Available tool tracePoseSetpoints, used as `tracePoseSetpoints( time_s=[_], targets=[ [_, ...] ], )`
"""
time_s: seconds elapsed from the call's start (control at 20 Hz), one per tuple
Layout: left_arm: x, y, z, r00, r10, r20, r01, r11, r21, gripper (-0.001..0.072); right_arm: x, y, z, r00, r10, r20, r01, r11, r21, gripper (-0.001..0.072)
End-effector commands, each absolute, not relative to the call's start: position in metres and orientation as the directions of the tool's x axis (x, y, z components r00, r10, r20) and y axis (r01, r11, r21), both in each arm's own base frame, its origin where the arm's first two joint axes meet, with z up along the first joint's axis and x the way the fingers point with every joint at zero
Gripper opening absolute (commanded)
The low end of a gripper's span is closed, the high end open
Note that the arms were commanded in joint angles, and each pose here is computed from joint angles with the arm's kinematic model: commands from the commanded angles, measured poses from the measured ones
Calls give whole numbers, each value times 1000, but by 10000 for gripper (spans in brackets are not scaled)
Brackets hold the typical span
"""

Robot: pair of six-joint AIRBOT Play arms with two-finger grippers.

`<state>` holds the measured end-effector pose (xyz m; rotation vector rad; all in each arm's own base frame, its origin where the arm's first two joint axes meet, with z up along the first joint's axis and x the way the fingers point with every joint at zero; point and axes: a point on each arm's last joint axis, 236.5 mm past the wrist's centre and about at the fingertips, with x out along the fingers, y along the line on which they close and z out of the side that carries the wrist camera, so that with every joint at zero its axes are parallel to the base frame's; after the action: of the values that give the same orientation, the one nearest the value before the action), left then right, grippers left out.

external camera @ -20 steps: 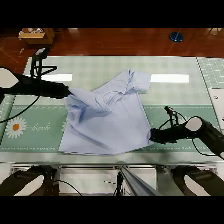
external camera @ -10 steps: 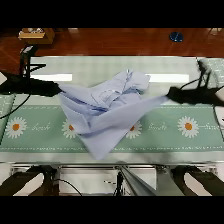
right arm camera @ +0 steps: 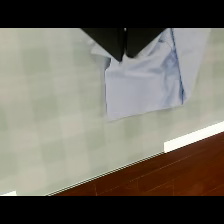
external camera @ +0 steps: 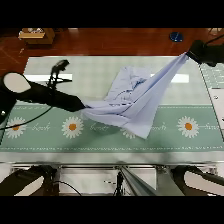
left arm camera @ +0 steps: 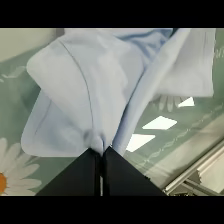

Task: Fold the shirts.

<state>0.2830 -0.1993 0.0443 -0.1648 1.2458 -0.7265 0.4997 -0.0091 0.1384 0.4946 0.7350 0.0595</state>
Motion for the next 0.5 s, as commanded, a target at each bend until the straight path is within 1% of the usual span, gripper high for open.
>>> tracePoseSetpoints(
  time_s=[0.0, 0.1, 0.15, 0.2, 0.25, 0.3, 0.35, 0.4, 0.45],
  targets=[
    [252, -217, 15, 29, -577, -816, 413, 750, -516, 19, 523, -15, 120, 724, 226, -652, 137, 879, 456, 18],
    [258, -214, 10, 52, -575, -816, 383, 766, -515, 20, 517, -20, 106, 688, 209, -695, 144, 899, 414, 24],
    [263, -213, 11, 72, -577, -814, 380, 770, -512, 20, 512, -24, 102, 670, 193, -717, 144, 914, 380, 147],
    [268, -212, 11, 89, -577, -812, 376, 774, -509, 20, 502, -28, 100, 644, 189, -742, 140, 924, 357, 351],
    [269, -211, 12, 91, -577, -812, 375, 775, -509, 20, 489, -31, 99, 608, 200, -769, 120, 934, 337, 391],
    [269, -211, 12, 92, -577, -812, 375, 775, -509, 20, 468, -35, 96, 549, 211, -809, 95, 946, 311, 391],
    [269, -211, 12, 92, -577, -812, 375, 775, -509, 20, 440, -46, 87, 455, 187, -871, 71, 967, 244, 391],
    [270, -211, 12, 98, -578, -810, 375, 776, -508, 20, 410, -70, 74, 350, 105, -931, 91, 985, 145, 391],
    [273, -211, 12, 108, -578, -809, 375, 778, -505, 20, 384, -96, 62, 263, 18, -965, 139, 989, 56, 391]
  ],
)
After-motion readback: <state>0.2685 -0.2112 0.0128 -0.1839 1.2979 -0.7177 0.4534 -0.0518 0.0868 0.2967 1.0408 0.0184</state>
